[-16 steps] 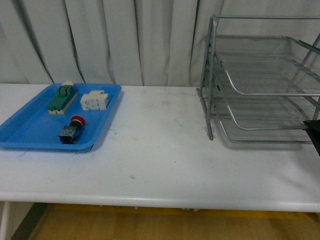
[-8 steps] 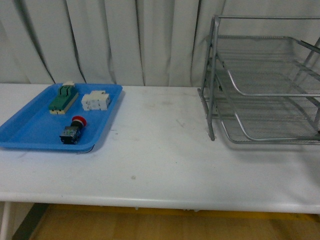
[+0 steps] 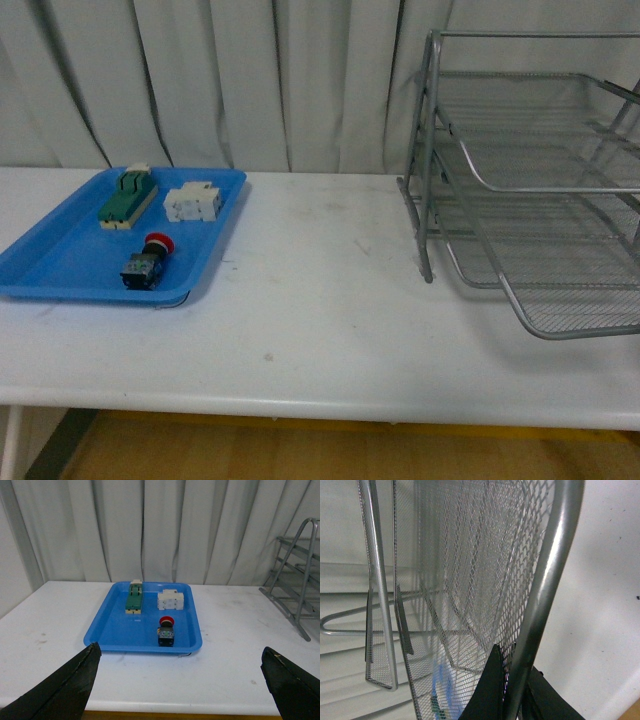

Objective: Place button on rack with both arms

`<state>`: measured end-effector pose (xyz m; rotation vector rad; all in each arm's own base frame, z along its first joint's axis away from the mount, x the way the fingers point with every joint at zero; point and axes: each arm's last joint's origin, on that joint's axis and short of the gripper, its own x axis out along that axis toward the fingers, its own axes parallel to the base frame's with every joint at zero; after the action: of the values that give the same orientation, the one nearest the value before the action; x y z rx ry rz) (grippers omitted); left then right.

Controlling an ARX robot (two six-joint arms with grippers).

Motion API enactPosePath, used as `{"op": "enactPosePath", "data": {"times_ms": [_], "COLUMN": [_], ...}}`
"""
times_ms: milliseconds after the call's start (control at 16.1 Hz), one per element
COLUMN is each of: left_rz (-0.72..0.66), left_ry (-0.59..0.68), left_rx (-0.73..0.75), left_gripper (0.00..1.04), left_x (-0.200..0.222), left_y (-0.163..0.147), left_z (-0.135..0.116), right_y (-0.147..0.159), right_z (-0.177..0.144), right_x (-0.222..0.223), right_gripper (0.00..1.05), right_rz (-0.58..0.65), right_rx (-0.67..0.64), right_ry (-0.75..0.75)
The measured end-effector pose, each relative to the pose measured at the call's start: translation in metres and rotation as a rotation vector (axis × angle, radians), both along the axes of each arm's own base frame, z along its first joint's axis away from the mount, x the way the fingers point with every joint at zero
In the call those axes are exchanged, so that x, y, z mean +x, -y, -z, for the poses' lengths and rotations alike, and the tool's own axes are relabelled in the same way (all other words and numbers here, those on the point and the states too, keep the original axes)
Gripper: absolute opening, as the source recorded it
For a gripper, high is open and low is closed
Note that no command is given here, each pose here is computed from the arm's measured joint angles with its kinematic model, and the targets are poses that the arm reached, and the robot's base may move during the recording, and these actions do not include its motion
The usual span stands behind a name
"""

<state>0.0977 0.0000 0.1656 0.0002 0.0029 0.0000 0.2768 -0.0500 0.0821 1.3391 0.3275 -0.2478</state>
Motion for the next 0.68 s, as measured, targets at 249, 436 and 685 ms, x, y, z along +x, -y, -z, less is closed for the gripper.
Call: {"op": "enactPosePath", "data": {"times_ms": [249, 436, 685], "left_rz": [0.000, 0.000, 0.000], "left_ry": [0.000, 0.000, 0.000], "left_rx": [0.000, 0.000, 0.000], "left_gripper": [0.98, 0.98, 0.98], "left_x": [0.000, 0.000, 0.000], "left_y": [0.000, 0.000, 0.000], "left_z": [0.000, 0.000, 0.000], "right_y": [0.004, 0.005, 0.014], "right_z": [0.002, 0.000, -0.013], "right_x": [-0.005, -0.009, -0.016], "right_gripper": [0.04, 0.18, 0.53], "right_rz": [-0.009, -0.027, 0.038], "right_rx": [-0.034, -0.125, -0.233], "right_ry": [-0.006, -0.004, 0.042]}}
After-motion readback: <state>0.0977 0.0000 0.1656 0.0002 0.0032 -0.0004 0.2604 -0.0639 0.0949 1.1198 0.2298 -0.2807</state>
